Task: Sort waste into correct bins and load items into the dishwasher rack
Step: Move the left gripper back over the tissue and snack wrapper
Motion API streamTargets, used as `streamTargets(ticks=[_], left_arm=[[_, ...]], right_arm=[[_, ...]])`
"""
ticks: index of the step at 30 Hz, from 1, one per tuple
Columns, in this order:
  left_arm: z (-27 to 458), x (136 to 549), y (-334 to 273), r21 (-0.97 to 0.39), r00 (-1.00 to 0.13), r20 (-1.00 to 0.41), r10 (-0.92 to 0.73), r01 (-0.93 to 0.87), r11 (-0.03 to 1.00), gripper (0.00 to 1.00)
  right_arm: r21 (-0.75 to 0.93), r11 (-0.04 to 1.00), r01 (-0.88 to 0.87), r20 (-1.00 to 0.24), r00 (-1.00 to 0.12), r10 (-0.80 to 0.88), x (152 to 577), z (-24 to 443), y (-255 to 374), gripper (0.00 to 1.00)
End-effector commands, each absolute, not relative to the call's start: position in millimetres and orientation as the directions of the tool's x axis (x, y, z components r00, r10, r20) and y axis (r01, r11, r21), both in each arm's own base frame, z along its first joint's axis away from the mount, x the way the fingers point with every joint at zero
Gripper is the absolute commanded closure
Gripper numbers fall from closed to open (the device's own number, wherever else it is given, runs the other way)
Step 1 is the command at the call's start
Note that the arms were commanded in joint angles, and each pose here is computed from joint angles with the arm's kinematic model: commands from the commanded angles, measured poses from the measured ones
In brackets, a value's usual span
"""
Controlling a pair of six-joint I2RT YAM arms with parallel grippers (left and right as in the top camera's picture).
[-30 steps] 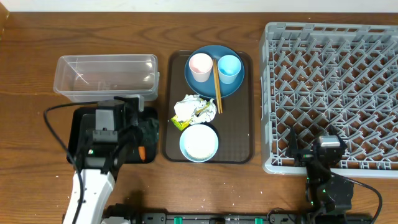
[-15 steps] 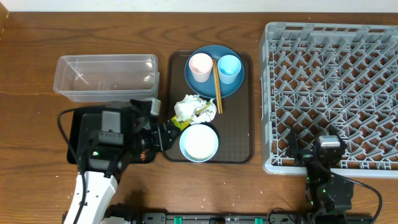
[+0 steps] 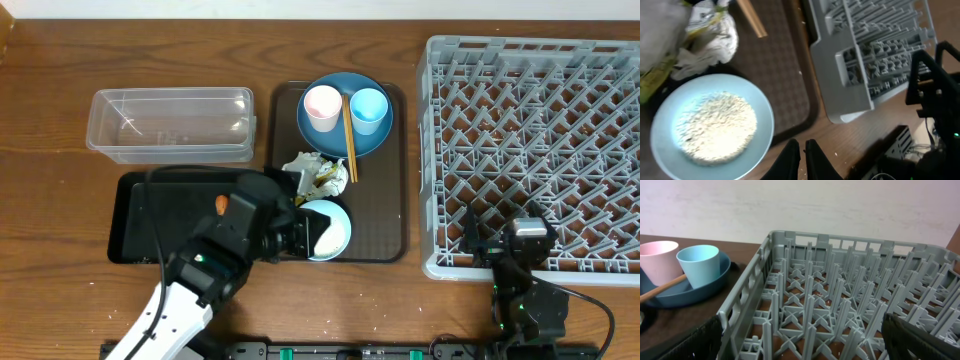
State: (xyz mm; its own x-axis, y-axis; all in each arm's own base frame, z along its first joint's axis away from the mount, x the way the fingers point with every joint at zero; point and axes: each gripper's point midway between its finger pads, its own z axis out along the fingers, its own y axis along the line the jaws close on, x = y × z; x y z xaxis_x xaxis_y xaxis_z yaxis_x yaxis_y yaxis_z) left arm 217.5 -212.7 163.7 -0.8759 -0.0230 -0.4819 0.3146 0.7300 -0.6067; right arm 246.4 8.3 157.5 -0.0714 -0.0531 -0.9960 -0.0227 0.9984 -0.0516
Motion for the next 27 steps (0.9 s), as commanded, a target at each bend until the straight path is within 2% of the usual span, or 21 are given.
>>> streamTargets(ticks=[1,5,8,10,15,21,27], left_arm=[[168.0,224.2,-213.2,-0.594,-0.864,-0.501,-0.044,0.307,0.744,0.91],[163.4,230.6,-209.4,-0.564,-0.856,-0.515,-0.055,0.290,0.774,0.91],[159.1,245.5,-194.6,-0.493,-0.826,-0.556,-0.091,0.240,0.836,0.91],[159.6,254.9,-185.7,-0.447,-0.803,-0.588,-0.102,0.217,0.868,0.86],[156.7,275.4,-176.1,-0.335,-0.765,-0.642,-0.062,0.206,0.919,0.85],[130.5,293.0,-178.0,-0.244,-0.773,-0.634,0.012,0.214,0.946,0.86],[131.2,311.6,-189.9,-0.247,-0.734,-0.679,0.013,0.245,0.937,0.83]], right_arm=[[-0.054,0.998,-0.038,-0.996,-0.074,-0.056,246.2,156.2,12.2,0.01],[-0.054,0.998,-0.038,-0.996,-0.074,-0.056,246.2,156.2,12.2,0.01],[-0.054,0.998,-0.038,-0.996,-0.074,-0.056,246.2,156.2,12.2,0.01],[-0.054,0.998,-0.038,-0.996,-0.074,-0.056,246.2,156.2,12.2,0.01],[-0.054,0.998,-0.038,-0.996,-0.074,-0.056,246.2,156.2,12.2,0.01],[-0.054,0.998,-0.038,-0.996,-0.074,-0.056,246.2,156.2,12.2,0.01],[-0.054,0.998,-0.038,-0.996,-0.074,-0.056,246.2,156.2,12.2,0.01]])
